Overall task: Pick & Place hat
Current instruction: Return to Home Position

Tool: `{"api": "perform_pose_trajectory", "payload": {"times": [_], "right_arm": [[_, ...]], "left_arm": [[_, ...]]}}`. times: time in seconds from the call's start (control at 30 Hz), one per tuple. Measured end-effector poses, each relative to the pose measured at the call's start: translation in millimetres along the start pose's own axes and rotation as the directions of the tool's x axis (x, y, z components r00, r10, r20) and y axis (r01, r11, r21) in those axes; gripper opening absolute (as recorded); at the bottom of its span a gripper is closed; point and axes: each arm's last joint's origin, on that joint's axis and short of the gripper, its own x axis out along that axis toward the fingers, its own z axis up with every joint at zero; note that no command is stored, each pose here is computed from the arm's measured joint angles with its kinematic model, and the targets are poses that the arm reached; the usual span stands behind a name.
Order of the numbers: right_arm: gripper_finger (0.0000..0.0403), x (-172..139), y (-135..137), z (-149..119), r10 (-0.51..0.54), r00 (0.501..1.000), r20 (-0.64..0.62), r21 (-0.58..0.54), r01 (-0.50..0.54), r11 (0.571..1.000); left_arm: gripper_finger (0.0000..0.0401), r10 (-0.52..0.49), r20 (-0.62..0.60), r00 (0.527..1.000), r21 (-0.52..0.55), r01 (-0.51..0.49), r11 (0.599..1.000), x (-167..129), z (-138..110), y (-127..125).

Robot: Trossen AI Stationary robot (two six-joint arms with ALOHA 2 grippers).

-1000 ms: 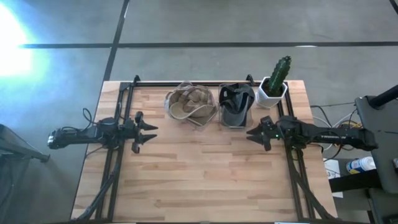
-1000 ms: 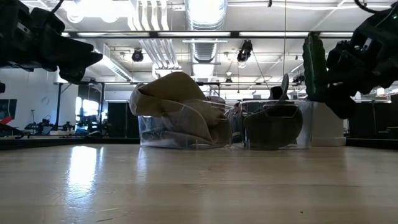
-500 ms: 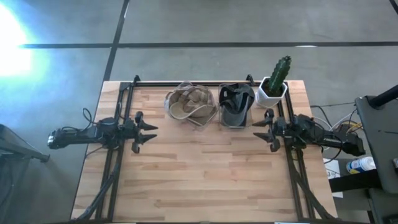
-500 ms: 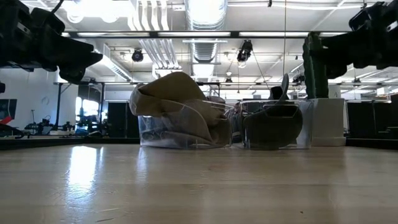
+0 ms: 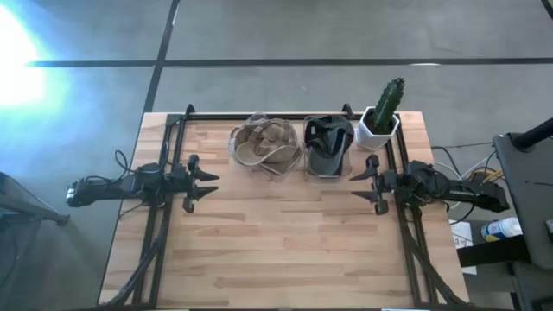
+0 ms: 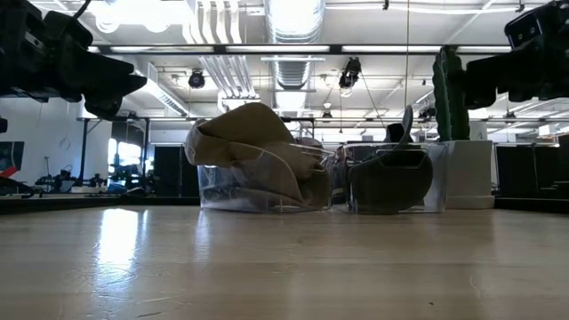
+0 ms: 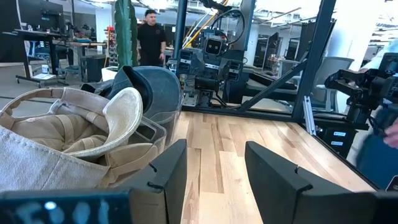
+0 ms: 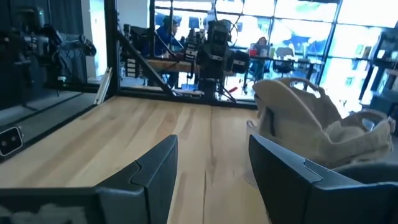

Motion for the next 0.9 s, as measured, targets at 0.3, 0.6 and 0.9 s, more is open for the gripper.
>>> {"api": "perform_pose_trajectory", "payload": {"times": [0.3,0.6,0.9], "right_arm": [[0.0194,2.4,-0.4,-3.2,-0.001,0.999,-0.038,0.111,0.005,0.994],[0.0194,2.7,-0.5,-3.7,-0.001,0.999,-0.044,0.108,0.005,0.994],[0.0194,2.8,-0.5,-3.9,-0.001,0.999,-0.046,0.109,0.006,0.994]], "left_arm": [[0.0156,0.000,0.000,1.000,0.000,0.000,1.000,0.0,0.0,0.0],[0.0156,0.000,-0.002,1.000,0.000,0.000,1.000,0.1,-0.1,0.0],[0.0156,0.000,-0.002,1.000,0.000,0.000,1.000,0.1,-0.1,0.0]]}}
